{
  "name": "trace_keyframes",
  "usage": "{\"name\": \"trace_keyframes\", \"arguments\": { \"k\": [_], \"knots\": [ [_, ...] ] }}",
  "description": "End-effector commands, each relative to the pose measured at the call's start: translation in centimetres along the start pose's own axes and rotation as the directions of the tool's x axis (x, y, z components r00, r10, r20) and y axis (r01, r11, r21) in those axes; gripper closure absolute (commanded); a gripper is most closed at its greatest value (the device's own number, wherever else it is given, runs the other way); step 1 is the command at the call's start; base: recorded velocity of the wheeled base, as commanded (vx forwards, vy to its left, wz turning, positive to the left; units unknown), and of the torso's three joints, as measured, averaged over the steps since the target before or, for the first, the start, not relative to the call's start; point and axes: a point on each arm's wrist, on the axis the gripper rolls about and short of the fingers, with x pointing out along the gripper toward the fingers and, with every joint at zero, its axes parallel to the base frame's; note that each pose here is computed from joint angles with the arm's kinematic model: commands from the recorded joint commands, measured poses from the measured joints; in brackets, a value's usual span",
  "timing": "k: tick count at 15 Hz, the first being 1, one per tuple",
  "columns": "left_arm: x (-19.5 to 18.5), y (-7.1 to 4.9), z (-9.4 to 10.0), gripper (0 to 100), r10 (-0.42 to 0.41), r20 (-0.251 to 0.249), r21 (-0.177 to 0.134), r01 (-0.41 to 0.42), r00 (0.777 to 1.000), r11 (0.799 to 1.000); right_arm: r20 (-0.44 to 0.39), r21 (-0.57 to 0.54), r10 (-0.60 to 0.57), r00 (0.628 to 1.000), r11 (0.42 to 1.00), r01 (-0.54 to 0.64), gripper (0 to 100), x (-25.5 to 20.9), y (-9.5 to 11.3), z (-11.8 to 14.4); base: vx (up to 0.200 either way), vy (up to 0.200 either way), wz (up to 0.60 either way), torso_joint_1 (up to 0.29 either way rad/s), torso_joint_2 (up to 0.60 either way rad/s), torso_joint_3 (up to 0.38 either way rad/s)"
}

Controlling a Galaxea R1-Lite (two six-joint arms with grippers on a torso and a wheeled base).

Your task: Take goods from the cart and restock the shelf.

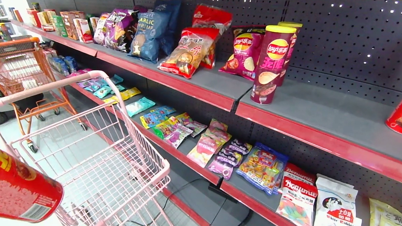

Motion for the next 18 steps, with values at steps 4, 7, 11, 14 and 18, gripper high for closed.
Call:
{"name": "trace_keyframes", "arguments": {
  "k": [4,7,11,14,18],
  "knots": [
    [-2.3,0.0,-1.0,100,0.019,0.015,0.000,-0.019,1.000,1.000,-0.002,-0.001,0.000,1.000,1.000,0.000,0,0.0,0.0,0.0,0.000,0.000,0.00,0.221,-0.56,-0.353],
    [-2.5,0.0,-1.2,100,0.042,0.002,0.001,-0.042,0.999,0.999,-0.002,0.001,0.000,1.000,1.000,0.000,0,0.0,0.0,0.0,0.000,0.000,0.00,0.248,-0.61,-0.367],
    [-2.5,0.1,-1.3,100,0.062,-0.005,0.005,-0.062,0.998,0.998,-0.002,0.002,0.000,1.000,1.000,0.000,0,0.0,0.0,0.0,0.000,0.000,0.00,0.186,-0.45,-0.261],
    [-2.7,0.1,-1.6,100,0.060,-0.027,0.007,-0.060,0.998,0.998,-0.002,0.002,-0.001,1.000,1.000,0.001,0,0.0,0.0,0.0,0.000,0.000,0.00,0.162,-0.37,-0.204],
    [-3.3,0.0,-2.1,100,0.039,-0.040,0.042,-0.037,0.998,0.998,-0.002,0.004,-0.001,1.000,1.000,0.001,0,0.0,0.0,0.0,0.000,0.000,-0.45,0.019,-0.04,-0.022]
  ]
}}
